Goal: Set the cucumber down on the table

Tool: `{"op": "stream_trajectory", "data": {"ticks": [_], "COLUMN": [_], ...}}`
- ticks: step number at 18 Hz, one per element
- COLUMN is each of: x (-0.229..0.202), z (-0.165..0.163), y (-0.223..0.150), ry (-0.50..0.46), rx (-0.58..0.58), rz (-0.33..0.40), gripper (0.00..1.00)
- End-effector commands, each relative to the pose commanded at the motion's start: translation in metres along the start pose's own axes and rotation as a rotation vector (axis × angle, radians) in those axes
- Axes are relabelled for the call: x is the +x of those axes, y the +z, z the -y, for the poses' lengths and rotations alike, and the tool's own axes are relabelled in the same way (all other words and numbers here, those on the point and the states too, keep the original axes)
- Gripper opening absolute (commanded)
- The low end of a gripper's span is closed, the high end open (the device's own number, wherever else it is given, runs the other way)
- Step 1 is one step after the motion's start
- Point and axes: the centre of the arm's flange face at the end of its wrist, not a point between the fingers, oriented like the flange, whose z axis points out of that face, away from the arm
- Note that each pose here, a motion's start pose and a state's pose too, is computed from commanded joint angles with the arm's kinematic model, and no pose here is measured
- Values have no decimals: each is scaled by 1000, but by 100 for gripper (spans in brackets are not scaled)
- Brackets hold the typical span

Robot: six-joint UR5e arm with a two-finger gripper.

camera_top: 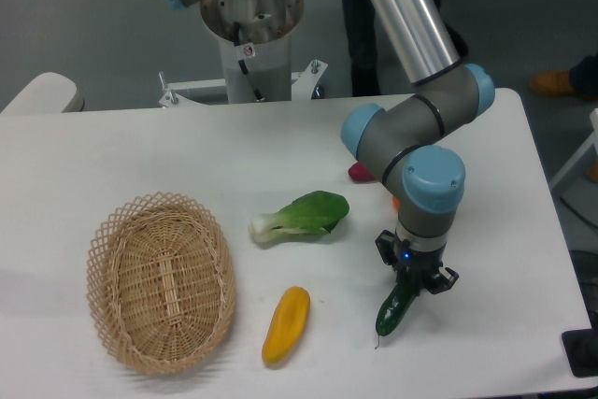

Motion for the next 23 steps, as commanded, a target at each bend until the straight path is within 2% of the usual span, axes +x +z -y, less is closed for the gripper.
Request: {"op": "stream_trajectory", "data": {"ticks": [1,3,4,5,6,10,14,19,21,23], "x": [0,-1,-2,-4,-5,-8,-15,-19,-32,-36], "z": [0,0,1,0,1,0,-1,-4,-25,-39], "y": [0,-1,-3,-7,-13,-43,-88,-136,-154,-162], "ry": [1,0,0,-1,-1,-4,-48,-36,-49,21], "rx": [1,1,2,2,4,16,36,59,58,39], "rz": [0,3,6,14,24,66,130,196,220,217], "gripper": [21,29,48,84,100,100,100,100,100,100]}}
